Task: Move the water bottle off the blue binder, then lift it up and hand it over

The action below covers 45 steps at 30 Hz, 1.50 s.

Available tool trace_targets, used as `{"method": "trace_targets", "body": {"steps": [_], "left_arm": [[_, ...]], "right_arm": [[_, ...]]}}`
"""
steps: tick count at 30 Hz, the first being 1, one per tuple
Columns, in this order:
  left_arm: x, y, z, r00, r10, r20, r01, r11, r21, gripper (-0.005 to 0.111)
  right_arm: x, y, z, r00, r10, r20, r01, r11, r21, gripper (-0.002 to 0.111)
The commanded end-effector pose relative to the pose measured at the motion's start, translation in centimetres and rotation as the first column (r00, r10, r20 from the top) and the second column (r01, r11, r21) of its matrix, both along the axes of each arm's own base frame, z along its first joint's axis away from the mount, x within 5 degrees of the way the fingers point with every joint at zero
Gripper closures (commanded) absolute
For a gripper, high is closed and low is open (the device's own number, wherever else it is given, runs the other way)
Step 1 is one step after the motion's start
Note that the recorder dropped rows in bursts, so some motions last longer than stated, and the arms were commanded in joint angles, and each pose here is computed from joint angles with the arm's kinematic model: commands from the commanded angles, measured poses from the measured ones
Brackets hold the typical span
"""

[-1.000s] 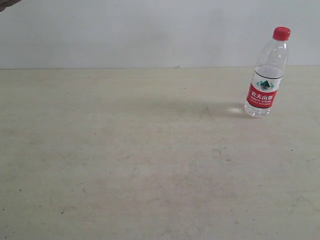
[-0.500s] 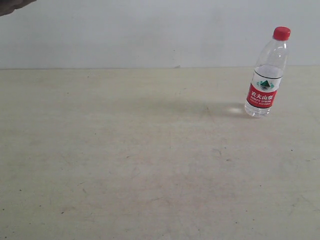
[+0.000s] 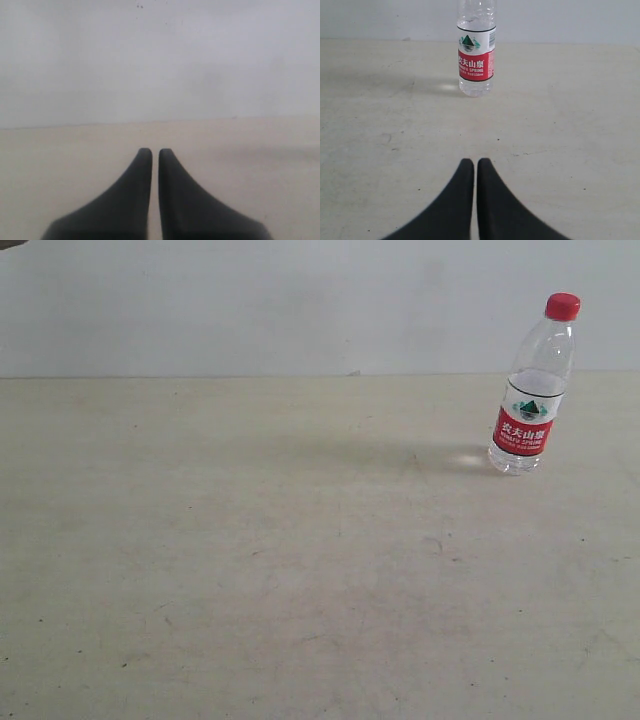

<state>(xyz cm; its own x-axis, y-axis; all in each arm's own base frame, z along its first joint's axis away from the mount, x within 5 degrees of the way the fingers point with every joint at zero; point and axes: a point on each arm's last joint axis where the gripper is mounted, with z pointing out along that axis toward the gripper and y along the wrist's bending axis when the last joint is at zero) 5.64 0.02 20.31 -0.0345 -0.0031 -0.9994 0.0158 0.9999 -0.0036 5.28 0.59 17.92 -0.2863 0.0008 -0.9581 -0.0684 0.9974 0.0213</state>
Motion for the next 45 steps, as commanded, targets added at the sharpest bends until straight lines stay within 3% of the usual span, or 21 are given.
{"method": "trace_targets", "body": {"steps": [1,9,20,45], "left_arm": [[-0.21,0.07,-1.79,0.983,0.002,-0.186,0.013,0.997,0.081,0.102],[-0.25,0.08,-1.95,0.979,0.004,-0.203,0.007,0.999,0.053,0.102],[-0.34,0.11,-2.29,0.971,0.004,-0.24,0.036,0.986,0.16,0.102],[-0.33,0.11,-2.27,0.971,0.003,-0.238,0.036,0.986,0.16,0.102]], "right_arm": [[-0.01,-0.01,0.12,1.0,-0.001,0.012,0.001,1.0,-0.002,0.108],[-0.01,-0.01,0.12,1.0,-0.001,0.012,0.001,1.0,-0.002,0.108],[-0.01,-0.01,0.12,1.0,-0.001,0.012,0.001,1.0,-0.002,0.108],[-0.02,-0.01,0.08,1.0,-0.004,0.007,0.004,1.0,0.009,0.108]]}}
